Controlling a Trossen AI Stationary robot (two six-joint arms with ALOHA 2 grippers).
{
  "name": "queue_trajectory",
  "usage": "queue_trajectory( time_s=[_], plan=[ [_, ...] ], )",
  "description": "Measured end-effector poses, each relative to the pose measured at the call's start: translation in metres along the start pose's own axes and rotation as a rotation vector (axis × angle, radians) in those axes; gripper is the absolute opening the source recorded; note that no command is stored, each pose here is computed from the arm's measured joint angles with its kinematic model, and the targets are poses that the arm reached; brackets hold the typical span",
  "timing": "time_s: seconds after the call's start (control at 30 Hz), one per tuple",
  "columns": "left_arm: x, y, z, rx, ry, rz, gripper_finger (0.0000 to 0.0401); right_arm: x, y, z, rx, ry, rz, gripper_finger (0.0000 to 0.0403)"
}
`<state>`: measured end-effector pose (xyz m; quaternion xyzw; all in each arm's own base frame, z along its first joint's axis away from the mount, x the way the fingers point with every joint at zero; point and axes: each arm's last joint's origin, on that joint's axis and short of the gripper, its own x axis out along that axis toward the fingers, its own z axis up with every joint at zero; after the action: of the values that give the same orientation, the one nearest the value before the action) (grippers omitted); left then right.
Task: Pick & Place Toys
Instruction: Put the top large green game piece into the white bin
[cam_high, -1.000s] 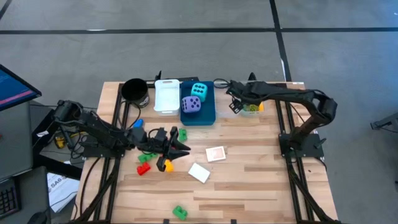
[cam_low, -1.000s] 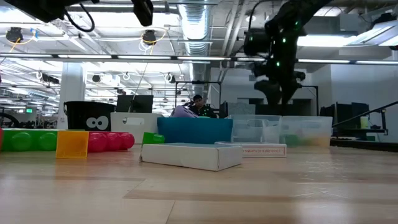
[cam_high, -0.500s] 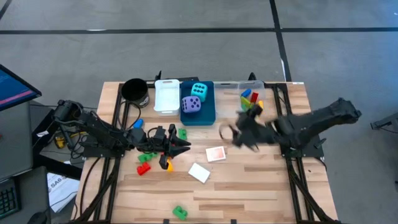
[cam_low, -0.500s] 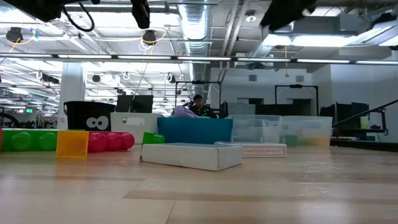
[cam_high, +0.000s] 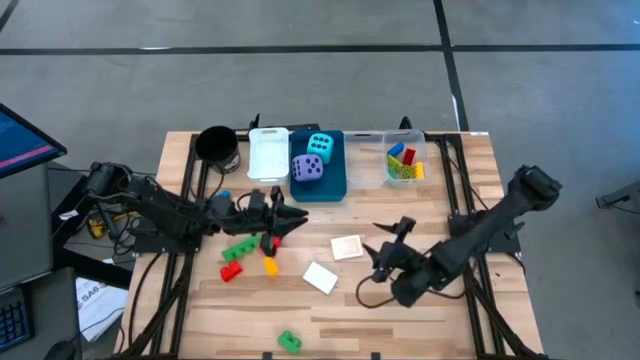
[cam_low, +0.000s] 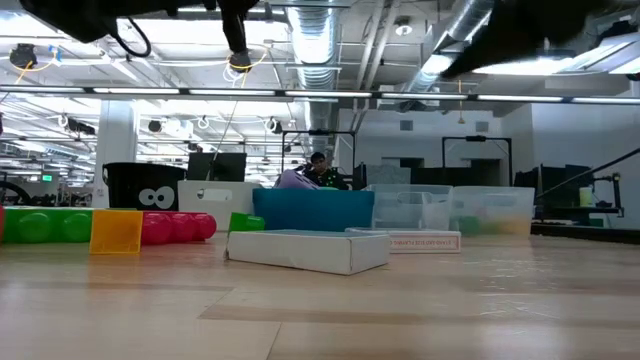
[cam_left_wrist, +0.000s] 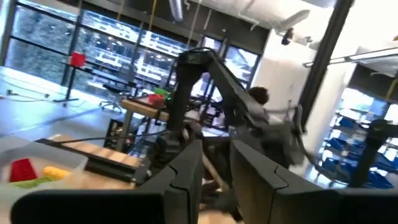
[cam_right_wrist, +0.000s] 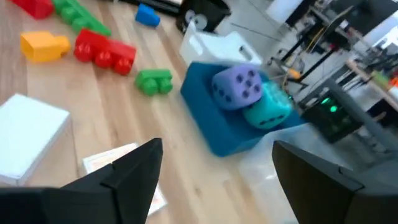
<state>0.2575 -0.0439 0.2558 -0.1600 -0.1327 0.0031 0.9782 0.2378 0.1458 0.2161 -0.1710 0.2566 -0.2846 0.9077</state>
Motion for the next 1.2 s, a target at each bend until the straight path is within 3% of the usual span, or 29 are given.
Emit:
queue_trajectory(
  time_s=[0.07,0.17,0.3,0.4,0.7,0.87,1.2],
  plan=[
    [0.001,0.004,-0.003,0.012,0.032,0.022,0.0076,0.015,0.01,-0.016,0.031,0.014,0.059,0.0299],
    [0.001,0.008,-0.008,0.022,0.086,0.045,0.0076,0.039,0.023,-0.028,0.115,-0.042,0.235,0.0299],
    [0.0,0.008,-0.011,-0.01,0.122,0.053,0.0076,0.064,0.025,-0.023,0.206,-0.317,0.521,0.0299],
    [-0.001,0.005,-0.012,-0.021,0.126,0.043,0.0076,0.08,0.025,-0.02,0.2,-0.461,0.639,0.0299],
    [-0.002,-0.001,-0.015,0.033,0.146,0.018,0.0076,0.122,0.039,-0.04,0.177,-0.395,0.639,0.0299],
    [-0.002,0.002,-0.016,0.091,0.161,0.028,0.0076,0.139,0.042,-0.05,0.225,-0.44,0.61,0.0299],
    [-0.003,0.003,-0.02,0.099,0.197,0.038,0.0076,0.14,0.064,-0.074,0.305,-0.49,0.677,0.0299]
  ],
)
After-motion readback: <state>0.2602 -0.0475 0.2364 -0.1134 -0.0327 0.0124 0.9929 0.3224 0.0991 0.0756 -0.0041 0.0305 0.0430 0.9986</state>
